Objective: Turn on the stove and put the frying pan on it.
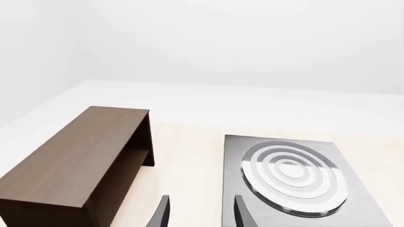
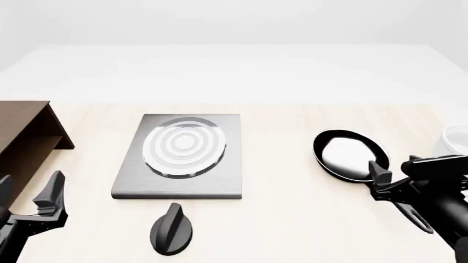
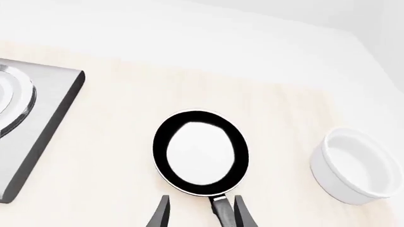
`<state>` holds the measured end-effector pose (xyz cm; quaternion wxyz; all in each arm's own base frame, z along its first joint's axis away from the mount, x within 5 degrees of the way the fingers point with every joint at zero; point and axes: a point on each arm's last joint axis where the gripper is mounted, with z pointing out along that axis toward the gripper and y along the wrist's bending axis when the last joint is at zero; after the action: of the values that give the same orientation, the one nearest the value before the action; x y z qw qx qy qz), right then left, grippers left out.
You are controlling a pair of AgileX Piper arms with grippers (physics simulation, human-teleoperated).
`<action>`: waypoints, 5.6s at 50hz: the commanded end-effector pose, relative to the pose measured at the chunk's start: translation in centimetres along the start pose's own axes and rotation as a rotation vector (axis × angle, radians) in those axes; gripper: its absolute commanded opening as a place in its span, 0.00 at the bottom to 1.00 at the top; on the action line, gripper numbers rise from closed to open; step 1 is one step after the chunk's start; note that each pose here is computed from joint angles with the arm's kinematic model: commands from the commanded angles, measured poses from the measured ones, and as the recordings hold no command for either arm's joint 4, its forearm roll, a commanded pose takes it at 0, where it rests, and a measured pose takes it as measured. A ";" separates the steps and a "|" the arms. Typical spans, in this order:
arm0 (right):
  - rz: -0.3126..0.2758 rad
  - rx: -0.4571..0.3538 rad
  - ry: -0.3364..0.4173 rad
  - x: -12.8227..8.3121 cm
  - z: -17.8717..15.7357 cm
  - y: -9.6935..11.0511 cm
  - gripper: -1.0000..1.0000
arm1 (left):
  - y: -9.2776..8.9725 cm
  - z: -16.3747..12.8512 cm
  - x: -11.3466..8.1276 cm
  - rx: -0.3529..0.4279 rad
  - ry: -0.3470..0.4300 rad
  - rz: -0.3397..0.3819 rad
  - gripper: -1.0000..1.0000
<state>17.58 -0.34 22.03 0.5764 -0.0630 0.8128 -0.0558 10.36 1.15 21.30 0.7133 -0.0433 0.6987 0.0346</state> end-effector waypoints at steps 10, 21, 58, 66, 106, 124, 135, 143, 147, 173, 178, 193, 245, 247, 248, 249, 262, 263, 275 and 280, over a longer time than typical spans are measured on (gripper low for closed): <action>-0.037 0.077 0.077 3.7 4.2 -1.4 1.00 | -0.2 0.0 -0.1 0.021 -0.008 -0.015 1.00; -0.041 0.104 0.106 5.1 6.0 -2.1 1.00 | -0.2 -0.1 -0.1 0.019 -0.006 -0.014 1.00; -0.067 0.123 0.174 9.9 8.7 -2.3 1.00 | -0.2 0.1 0.0 0.016 -0.006 -0.008 1.00; -0.076 0.114 0.197 11.2 9.0 -2.0 1.00 | -0.2 0.1 0.0 0.016 -0.006 -0.006 1.00; -0.073 0.113 0.236 13.4 10.5 -2.1 0.00 | -0.1 0.2 0.0 0.012 0.001 -0.011 1.00; -0.074 0.111 0.202 11.7 9.7 -2.0 0.00 | -0.1 0.0 0.0 0.011 -0.003 -0.011 1.00; -0.099 0.045 0.106 6.5 6.7 -0.5 0.00 | -0.2 0.2 0.0 0.014 -0.003 -0.009 1.00; -0.105 0.003 0.058 3.7 5.3 0.3 0.00 | -0.1 0.1 0.0 0.013 -0.004 -0.008 1.00; -0.104 -0.030 0.024 1.3 4.2 0.8 0.00 | -0.2 0.1 0.0 0.016 -0.003 -0.008 1.00; -0.145 -0.266 -0.097 -3.9 2.1 5.6 0.00 | -0.2 -0.2 0.0 0.020 -0.002 -0.012 1.00; -0.155 -0.305 -0.101 -4.2 2.5 6.7 0.00 | -0.2 -0.3 -0.1 0.021 -0.002 -0.013 1.00; -0.159 -0.382 -0.115 -4.1 4.3 9.4 0.00 | -0.3 -0.4 -0.1 0.026 -0.002 -0.018 1.00; -0.216 -0.575 -0.138 -5.6 8.7 18.3 0.00 | -0.3 -0.6 -0.1 0.031 -0.004 -0.034 1.00; -0.223 -0.585 -0.136 -5.4 8.7 18.8 0.00 | -0.3 -0.5 -0.1 0.032 -0.002 -0.035 1.00; -0.224 -0.587 -0.134 -5.3 8.8 18.9 0.00 | -0.3 -0.5 -0.1 0.031 -0.003 -0.035 1.00; -0.224 -0.591 -0.133 -5.3 8.8 19.0 0.00 | -0.3 -0.5 -0.1 0.031 -0.004 -0.036 1.00; -0.225 -0.620 -0.118 -4.6 9.4 20.6 0.00 | -0.3 -0.6 -0.1 0.032 -0.006 -0.038 1.00; -0.228 -0.629 -0.116 -4.5 9.3 21.0 0.00 | -0.3 -0.6 -0.1 0.032 -0.006 -0.038 1.00; -0.235 -0.650 -0.118 -4.5 9.8 22.2 0.00 | -0.3 -0.5 -0.1 0.033 -0.003 -0.037 1.00; -0.245 -0.652 -0.124 -4.7 10.1 22.7 0.00 | -0.3 -0.7 -0.1 0.034 -0.005 -0.037 1.00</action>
<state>27.07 21.47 18.56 0.5465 -0.3481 0.7496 0.1352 9.83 0.96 21.30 0.7110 -0.0480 0.7013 0.0210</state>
